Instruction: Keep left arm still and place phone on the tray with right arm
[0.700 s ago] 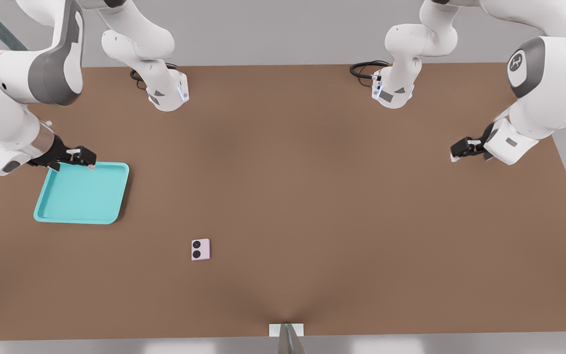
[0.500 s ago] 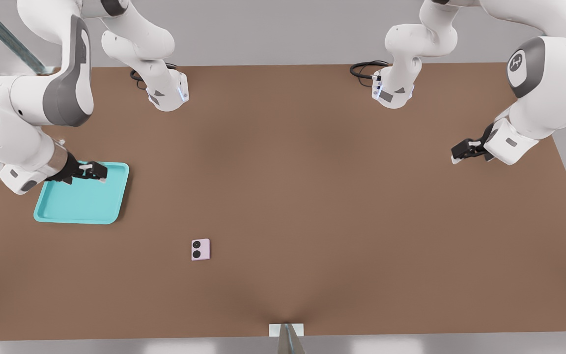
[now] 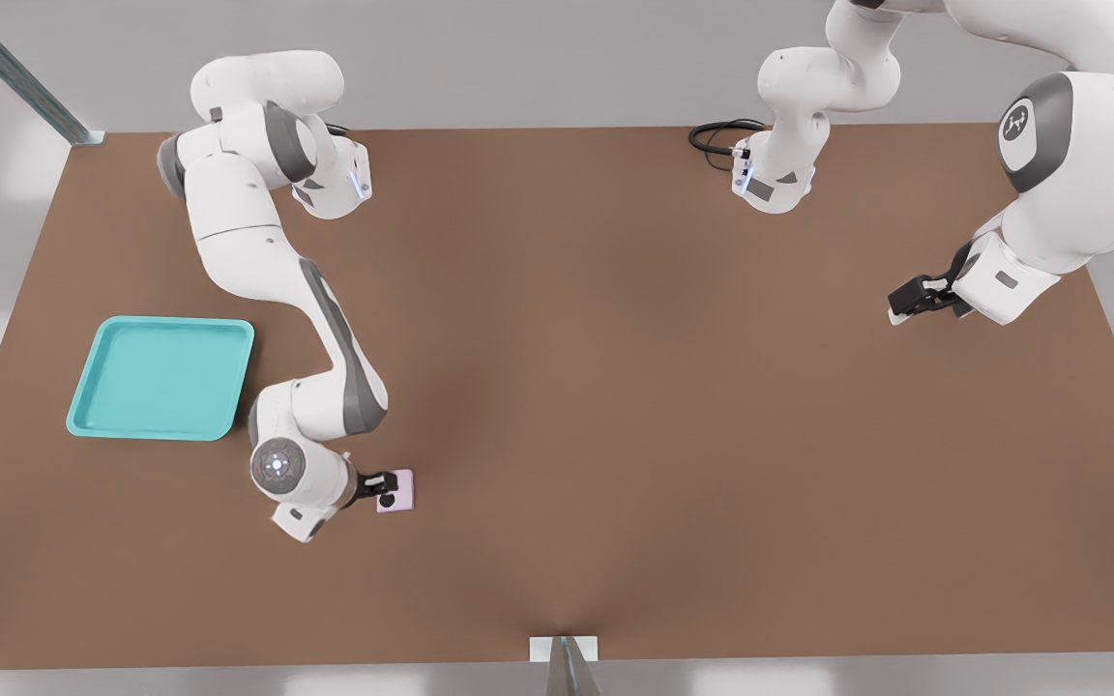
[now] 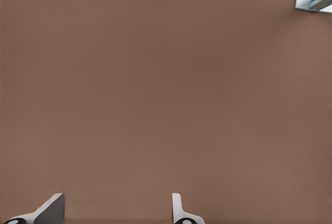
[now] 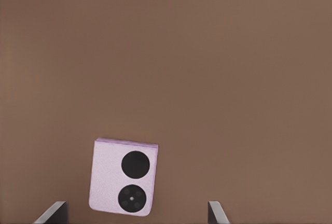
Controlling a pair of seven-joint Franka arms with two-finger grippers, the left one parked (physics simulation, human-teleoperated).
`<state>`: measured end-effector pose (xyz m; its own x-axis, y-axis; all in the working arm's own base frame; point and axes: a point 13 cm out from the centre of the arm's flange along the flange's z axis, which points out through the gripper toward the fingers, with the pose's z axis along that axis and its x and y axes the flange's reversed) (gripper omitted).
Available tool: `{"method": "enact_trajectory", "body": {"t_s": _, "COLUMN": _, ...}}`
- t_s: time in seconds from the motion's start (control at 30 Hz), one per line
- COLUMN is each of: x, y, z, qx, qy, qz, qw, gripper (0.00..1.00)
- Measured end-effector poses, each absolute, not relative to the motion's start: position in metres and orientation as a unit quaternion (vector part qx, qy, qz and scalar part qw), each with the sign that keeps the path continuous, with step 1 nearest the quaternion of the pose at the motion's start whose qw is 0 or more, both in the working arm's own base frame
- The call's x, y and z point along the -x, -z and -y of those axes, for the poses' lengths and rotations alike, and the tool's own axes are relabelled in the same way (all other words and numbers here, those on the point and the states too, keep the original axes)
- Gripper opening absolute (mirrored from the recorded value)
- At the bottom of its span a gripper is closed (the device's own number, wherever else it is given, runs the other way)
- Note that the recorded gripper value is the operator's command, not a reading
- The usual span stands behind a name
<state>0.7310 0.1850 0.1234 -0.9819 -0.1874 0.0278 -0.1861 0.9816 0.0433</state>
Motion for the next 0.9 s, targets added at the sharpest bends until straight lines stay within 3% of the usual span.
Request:
{"method": "enact_trajectory", "body": {"t_s": 0.63, "x": -0.712, "y": -0.026, "z": -0.209, "qx": -0.019, "qy": 0.036, "qz": 0.999, "qw": 0.014, "gripper": 0.99}}
{"method": "enact_trajectory", "body": {"t_s": 0.67, "x": -0.712, "y": -0.025, "z": -0.209, "qx": -0.016, "qy": 0.036, "qz": 0.999, "qw": 0.012, "gripper": 0.86}}
{"method": "enact_trajectory", "body": {"t_s": 0.73, "x": -0.713, "y": -0.025, "z": -0.209, "qx": -0.011, "qy": 0.040, "qz": 0.999, "qw": 0.008, "gripper": 0.76}}
{"method": "enact_trajectory", "body": {"t_s": 0.9, "x": -0.717, "y": -0.027, "z": -0.211, "qx": -0.005, "qy": 0.043, "qz": 0.999, "qw": 0.001, "gripper": 0.75}}
